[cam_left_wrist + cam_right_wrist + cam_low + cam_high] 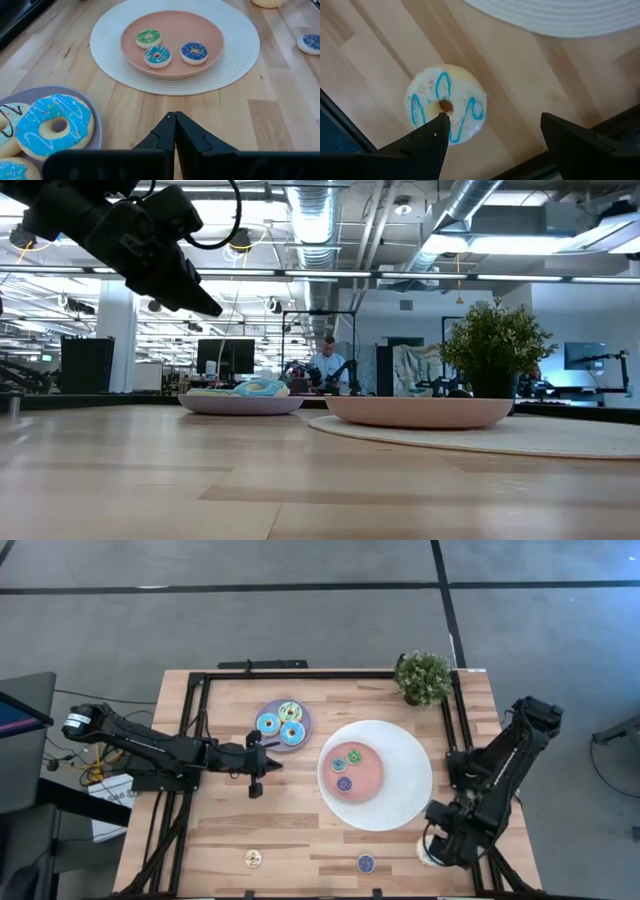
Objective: Pick & Place donuts
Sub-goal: Put the large white donut on the violet plate
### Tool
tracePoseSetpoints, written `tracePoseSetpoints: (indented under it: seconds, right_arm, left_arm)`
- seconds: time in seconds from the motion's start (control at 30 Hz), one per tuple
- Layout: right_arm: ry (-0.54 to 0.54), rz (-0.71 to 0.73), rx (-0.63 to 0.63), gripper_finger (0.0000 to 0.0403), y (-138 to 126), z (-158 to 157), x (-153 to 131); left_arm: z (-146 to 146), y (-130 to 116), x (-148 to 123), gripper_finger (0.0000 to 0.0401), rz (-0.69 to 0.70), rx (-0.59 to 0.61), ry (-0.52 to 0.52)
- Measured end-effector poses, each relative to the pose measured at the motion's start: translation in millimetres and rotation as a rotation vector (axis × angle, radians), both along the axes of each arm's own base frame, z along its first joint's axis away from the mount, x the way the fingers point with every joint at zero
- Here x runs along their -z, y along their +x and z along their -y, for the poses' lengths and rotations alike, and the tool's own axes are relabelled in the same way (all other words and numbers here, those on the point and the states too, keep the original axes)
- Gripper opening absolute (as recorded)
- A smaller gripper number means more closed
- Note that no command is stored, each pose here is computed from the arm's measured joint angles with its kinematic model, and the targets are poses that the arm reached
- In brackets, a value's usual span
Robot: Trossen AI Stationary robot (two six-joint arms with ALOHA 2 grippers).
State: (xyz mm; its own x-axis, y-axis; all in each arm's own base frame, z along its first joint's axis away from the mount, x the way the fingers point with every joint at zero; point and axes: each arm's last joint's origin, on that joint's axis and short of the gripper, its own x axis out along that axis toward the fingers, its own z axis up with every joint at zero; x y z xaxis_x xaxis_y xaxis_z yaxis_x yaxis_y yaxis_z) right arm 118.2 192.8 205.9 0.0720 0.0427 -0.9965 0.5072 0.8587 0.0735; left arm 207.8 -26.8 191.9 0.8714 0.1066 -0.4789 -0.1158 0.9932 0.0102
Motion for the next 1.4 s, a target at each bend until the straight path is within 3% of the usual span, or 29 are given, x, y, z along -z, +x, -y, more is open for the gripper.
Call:
tracePoseSetpoints:
  seconds: [0.2, 0.37, 0.5, 0.8, 1.1, 1.4]
  right_arm:
    - [-0.027, -0.092, 0.001, 0.0299, 0.5, -11.2, 18.6]
    - [0.02, -0.078, -0.058, 0.0299, 9.6, -27.6, 36.9]
    - [-0.025, -0.085, -0.067, 0.0299, 11.3, -29.5, 46.6]
    - [-0.077, -0.074, -0.101, 0.0299, 11.0, -27.1, 49.2]
    - [0.003, -0.04, -0.058, 0.0299, 4.3, -16.4, 70.2]
    - [0.019, -0.005, -0.059, 0.0299, 2.8, -12.3, 66.9]
  left_arm:
    - [-0.1, 0.2, -0.3, 0.0, 0.003, -0.001, -0.001]
    - [0.0, 0.3, -0.5, 0.0, 0.005, -0.001, -0.002]
    - [0.0, 0.8, -1.3, 0.0, 0.015, -0.001, -0.003]
    - [0.0, 0.8, -1.3, 0.0, 0.016, -0.006, -0.013]
    - [0.0, 0.8, -1.4, 0.0, 0.016, -0.007, -0.014]
    - [0.0, 0.8, -1.4, 0.0, 0.017, -0.009, -0.018]
